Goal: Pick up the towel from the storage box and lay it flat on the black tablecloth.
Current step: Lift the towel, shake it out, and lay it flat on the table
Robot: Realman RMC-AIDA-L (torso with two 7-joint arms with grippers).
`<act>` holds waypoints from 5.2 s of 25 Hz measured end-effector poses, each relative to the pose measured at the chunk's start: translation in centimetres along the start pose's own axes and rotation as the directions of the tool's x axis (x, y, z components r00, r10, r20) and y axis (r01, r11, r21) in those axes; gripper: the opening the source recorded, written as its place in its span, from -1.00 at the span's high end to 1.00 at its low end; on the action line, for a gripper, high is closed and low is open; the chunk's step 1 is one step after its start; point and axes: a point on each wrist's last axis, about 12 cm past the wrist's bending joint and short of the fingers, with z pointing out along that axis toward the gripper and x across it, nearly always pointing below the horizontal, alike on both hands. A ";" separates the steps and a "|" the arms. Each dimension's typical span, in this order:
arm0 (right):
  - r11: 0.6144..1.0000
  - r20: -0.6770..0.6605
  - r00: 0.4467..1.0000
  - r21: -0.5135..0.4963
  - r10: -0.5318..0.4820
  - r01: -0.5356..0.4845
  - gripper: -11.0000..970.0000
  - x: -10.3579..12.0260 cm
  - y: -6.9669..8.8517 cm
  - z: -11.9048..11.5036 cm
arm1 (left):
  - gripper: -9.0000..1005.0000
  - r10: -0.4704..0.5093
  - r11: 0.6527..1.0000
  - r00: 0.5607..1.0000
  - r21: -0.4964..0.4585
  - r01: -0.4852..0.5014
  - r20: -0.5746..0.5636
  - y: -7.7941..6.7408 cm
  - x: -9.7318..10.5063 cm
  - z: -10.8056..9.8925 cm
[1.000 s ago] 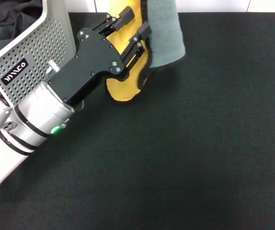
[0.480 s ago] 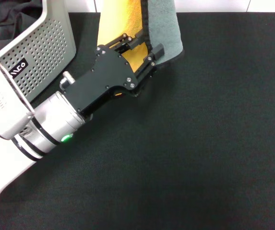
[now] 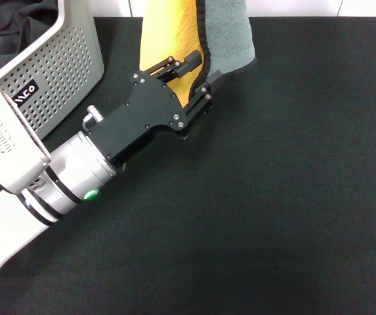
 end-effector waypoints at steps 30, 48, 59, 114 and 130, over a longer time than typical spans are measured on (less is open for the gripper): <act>0.997 -0.045 0.997 0.045 0.065 -0.063 0.94 3.0 1.3 -3.4 | 0.94 -0.190 0.979 0.981 0.079 0.186 0.046 0.8 -1.6 0.3; 0.952 -0.149 0.943 -0.028 0.296 -0.303 0.94 6.4 9.2 -10.8 | 0.92 -0.459 0.796 0.878 0.503 0.337 0.138 3.4 -9.9 -8.0; 0.884 -0.106 0.890 -0.111 0.443 -0.453 0.94 8.4 13.7 -15.6 | 0.91 -0.518 0.712 0.853 0.583 0.392 0.058 0.3 -9.8 -9.0; 0.747 -0.238 0.711 0.281 0.662 -0.602 0.93 30.8 6.4 -8.9 | 0.84 0.168 0.983 0.938 0.119 -0.137 -0.302 2.0 2.4 0.1; 0.779 -0.294 0.723 0.304 0.625 -0.549 0.93 31.0 5.4 -7.8 | 0.83 0.512 0.855 0.802 0.271 -0.442 -0.307 4.9 1.5 1.2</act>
